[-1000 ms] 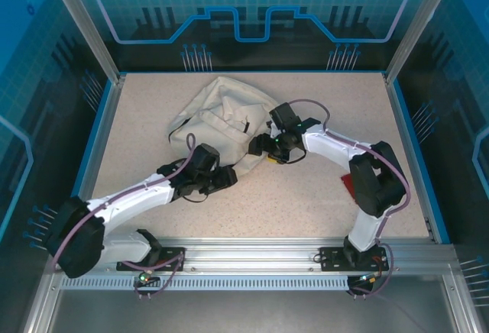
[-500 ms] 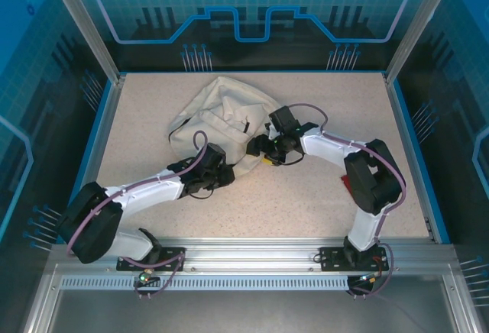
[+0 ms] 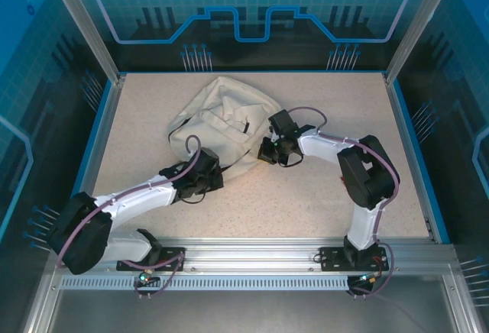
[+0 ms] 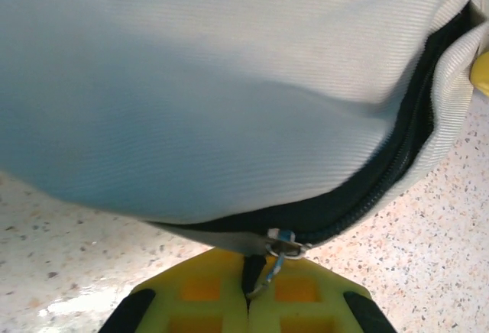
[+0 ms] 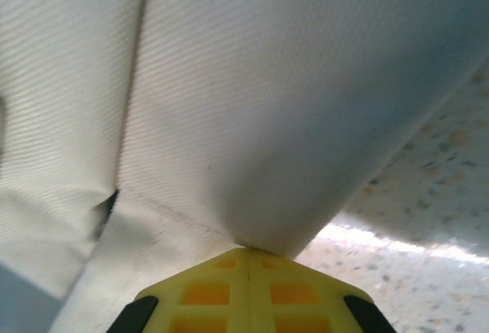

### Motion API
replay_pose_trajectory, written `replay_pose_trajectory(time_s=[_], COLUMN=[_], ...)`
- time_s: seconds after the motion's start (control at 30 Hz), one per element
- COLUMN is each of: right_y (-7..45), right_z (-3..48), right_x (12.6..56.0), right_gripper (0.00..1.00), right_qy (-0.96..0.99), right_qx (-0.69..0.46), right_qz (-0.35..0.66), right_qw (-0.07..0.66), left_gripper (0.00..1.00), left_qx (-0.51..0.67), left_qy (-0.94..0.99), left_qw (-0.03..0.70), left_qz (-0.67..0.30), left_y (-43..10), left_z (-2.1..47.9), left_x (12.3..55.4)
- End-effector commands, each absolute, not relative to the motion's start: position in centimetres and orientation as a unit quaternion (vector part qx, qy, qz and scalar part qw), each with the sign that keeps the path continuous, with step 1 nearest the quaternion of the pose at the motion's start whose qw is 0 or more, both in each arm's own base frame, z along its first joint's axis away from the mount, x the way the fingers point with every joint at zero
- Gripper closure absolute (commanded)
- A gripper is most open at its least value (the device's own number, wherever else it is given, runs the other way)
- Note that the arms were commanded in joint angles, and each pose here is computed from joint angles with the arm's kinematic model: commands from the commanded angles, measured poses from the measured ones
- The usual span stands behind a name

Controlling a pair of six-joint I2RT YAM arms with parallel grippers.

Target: Pack the student bag

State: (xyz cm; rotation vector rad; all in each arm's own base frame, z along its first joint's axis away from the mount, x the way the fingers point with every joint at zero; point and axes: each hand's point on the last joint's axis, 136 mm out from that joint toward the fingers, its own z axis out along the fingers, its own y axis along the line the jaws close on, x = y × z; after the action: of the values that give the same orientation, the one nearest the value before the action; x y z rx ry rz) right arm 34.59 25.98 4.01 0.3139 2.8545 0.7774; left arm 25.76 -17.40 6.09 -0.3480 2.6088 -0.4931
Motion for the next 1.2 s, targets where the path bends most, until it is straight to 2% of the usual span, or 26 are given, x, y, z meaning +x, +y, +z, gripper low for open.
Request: replay_pose_trajectory(time_s=[0.0, 0.17, 0.3, 0.33, 0.43, 0.5, 0.57, 0.67, 0.77, 0.97, 1.17], right_y=[22.6, 21.9, 23.4, 24.0, 25.1, 25.3, 25.4, 26.1, 27.3, 30.5, 32.0], right_z=[2.3, 1.6, 2.5, 3.2, 5.3, 6.5, 7.6, 8.5, 9.0, 9.4, 8.8], right_x=[36.1, 36.6, 36.5, 36.3, 35.7, 35.1, 34.3, 32.8, 31.5, 29.7, 30.0], right_gripper=[1.00, 1.00, 1.00, 0.98, 0.75, 0.64, 0.55, 0.49, 0.46, 0.36, 0.37], right_qy=[0.967, 0.969, 0.960, 0.956, 0.947, 0.945, 0.948, 0.951, 0.955, 0.965, 0.974], right_qx=[0.138, 0.142, 0.123, 0.113, 0.086, 0.069, 0.053, 0.027, 0.013, 0.019, 0.058], right_qz=[0.185, 0.174, 0.227, 0.249, 0.286, 0.293, 0.286, 0.277, 0.268, 0.242, 0.203], right_qw=[0.105, 0.106, 0.108, 0.110, 0.121, 0.128, 0.133, 0.135, 0.126, 0.100, 0.082], left_gripper=[1.00, 1.00, 1.00, 1.00, 1.00, 0.91, 0.71, 0.51, 0.39, 0.31, 0.32], left_qx=[-0.138, -0.152, -0.129, -0.121, -0.102, -0.096, -0.097, -0.102, -0.128, -0.232, -0.285], left_qy=[0.961, 0.962, 0.962, 0.962, 0.960, 0.959, 0.957, 0.952, 0.942, 0.912, 0.889], left_qw=[0.202, 0.191, 0.188, 0.186, 0.186, 0.184, 0.182, 0.185, 0.197, 0.208, 0.199], left_qz=[-0.130, -0.121, -0.150, -0.160, -0.183, -0.195, -0.204, -0.221, -0.239, -0.267, -0.297], left_y=[-14.5, -13.4, -14.5, -15.0, -16.0, -16.4, -16.4, -16.2, -15.1, -12.0, -12.4], left_z=[4.5, 4.1, 4.5, 4.6, 5.2, 5.7, 6.4, 7.7, 9.0, 10.4, 10.1], left_x=[23.8, 23.5, 23.6, 23.6, 23.8, 23.7, 23.7, 23.5, 23.6, 25.1, 27.5])
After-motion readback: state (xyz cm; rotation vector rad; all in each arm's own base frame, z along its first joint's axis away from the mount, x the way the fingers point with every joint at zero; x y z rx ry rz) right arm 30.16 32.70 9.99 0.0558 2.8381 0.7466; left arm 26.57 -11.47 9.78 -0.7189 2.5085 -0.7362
